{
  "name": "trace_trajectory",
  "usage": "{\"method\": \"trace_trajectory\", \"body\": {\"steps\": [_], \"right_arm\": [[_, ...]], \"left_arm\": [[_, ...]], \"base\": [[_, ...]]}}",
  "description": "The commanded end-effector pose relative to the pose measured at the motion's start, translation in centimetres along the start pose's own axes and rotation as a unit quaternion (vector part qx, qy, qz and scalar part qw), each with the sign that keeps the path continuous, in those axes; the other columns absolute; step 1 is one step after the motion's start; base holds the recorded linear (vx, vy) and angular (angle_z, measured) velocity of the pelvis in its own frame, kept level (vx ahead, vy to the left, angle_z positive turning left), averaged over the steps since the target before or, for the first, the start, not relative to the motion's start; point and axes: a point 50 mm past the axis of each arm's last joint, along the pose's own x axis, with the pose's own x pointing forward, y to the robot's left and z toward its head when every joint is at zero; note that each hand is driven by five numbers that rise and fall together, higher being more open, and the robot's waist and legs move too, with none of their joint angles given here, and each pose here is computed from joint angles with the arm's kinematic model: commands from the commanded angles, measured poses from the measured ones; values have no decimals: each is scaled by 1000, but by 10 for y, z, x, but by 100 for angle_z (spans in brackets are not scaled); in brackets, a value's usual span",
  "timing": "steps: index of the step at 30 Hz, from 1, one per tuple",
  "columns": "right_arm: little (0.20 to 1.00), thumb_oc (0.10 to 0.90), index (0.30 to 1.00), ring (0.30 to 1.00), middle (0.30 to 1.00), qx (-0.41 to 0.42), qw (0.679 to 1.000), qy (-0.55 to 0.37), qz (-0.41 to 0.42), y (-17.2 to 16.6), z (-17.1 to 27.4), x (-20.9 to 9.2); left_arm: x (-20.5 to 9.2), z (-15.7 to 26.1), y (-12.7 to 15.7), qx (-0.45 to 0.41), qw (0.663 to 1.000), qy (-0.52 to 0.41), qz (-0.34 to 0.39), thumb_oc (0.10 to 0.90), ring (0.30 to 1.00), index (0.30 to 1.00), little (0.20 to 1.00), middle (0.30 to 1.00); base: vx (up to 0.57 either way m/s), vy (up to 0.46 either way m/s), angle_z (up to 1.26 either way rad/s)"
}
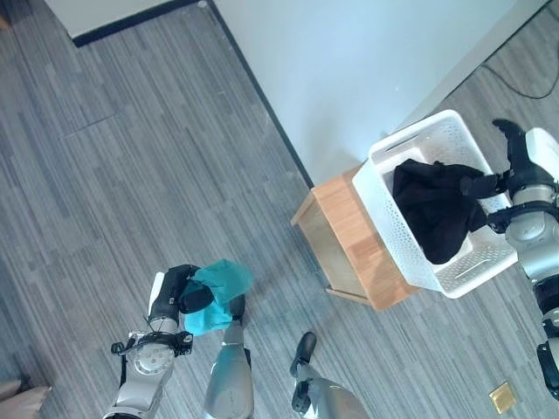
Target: Pick up bed clothes into laundry basket.
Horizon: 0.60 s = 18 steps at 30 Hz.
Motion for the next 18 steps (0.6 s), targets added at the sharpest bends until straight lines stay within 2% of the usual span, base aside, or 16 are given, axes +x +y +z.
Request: {"method": "trace_trajectory", "body": {"steps": [1, 7, 10, 13, 15, 18], "right_arm": [[900, 800, 900, 900, 900, -25, 993, -14, -112, -58, -5, 1], [900, 800, 900, 900, 900, -44, 986, 18, -158, -82, -42, -34], [900, 800, 900, 900, 900, -41, 978, 70, -194, -90, -74, -63], [900, 800, 900, 900, 900, 14, 968, 164, -187, -66, -117, -100], [900, 800, 900, 900, 900, 19, 967, 186, -174, -57, -126, -110], [900, 800, 900, 900, 900, 51, 952, 277, -119, -14, -157, -149]], "left_arm": [[-7, 7, 2, 10, 999, -35, -9, 400, 300, 300, 300, 300], [-12, -5, 13, 14, 1000, -5, 25, 400, 300, 300, 300, 300], [-9, 6, 34, 20, 996, -26, 78, 400, 300, 300, 300, 300], [1, 40, 51, 35, 990, -92, 105, 400, 300, 300, 300, 300], [3, 51, 55, 43, 986, -115, 109, 400, 300, 300, 300, 300], [9, 104, 69, 69, 964, -221, 129, 400, 300, 300, 300, 300]], "base": [[106, 33, -4], [89, 44, -8], [60, 28, -20], [48, 38, -19], [19, 25, -21], [46, 17, -25]]}}
